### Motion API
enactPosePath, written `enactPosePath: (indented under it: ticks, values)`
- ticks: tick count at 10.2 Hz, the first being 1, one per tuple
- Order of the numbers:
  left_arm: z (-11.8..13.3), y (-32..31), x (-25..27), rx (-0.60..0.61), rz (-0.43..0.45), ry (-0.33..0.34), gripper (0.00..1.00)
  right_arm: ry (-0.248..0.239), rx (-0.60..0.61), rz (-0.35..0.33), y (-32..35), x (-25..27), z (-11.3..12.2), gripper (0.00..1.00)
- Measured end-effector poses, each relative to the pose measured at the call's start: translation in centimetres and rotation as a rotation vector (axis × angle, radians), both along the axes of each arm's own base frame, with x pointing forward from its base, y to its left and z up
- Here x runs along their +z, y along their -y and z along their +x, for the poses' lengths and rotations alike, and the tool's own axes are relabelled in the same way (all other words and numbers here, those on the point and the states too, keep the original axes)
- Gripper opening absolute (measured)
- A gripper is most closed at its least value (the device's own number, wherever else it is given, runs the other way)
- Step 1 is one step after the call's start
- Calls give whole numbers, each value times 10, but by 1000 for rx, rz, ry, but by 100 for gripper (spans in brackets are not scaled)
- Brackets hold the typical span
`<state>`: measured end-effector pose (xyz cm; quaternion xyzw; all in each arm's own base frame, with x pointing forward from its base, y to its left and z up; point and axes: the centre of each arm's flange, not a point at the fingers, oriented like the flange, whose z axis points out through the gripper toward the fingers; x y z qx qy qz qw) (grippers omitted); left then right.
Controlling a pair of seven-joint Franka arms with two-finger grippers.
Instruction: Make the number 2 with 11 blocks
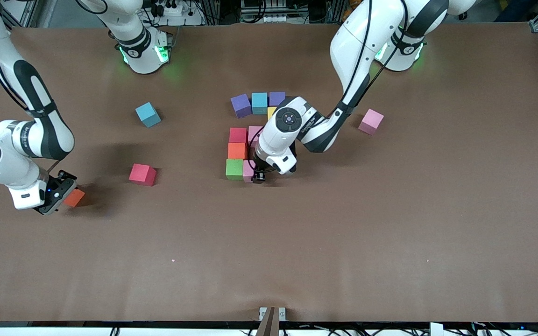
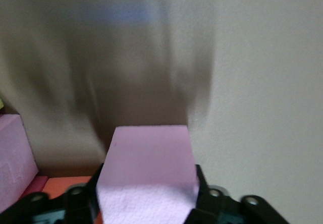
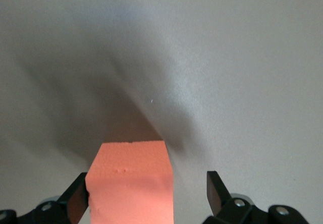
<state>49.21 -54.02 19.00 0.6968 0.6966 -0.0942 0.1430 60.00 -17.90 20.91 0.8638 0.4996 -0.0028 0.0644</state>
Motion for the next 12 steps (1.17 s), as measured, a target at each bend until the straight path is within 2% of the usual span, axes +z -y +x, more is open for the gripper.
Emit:
enactPosePath:
  ticks: [1,2,4,5,6,7,8,10,12]
  values:
    - [-2,1,0,1,1,-3,93,-6,-4,2,3,-3,-2,100]
    - [-2,1,0,1,9,-14,100,-14,-6,5,4,-8,-5,100]
    - [5,-3,16,2,30,-39,100,-29,-8,13,4,-20,-8,97]
    - [12,-8,35,5,39,-45,100,-32,-9,16,5,-24,-10,92]
    - [19,-15,54,11,49,-52,100,-30,-9,16,4,-25,-10,80]
    - [29,-27,71,23,63,-61,100,-20,-5,14,3,-20,-8,60]
    - [39,-42,83,34,78,-73,100,-4,9,7,-3,-7,-2,59]
    - [58,-81,92,31,107,-85,100,14,79,-10,-56,42,18,59]
    - [69,-129,75,-9,145,-103,100,73,114,-1,-177,86,31,59]
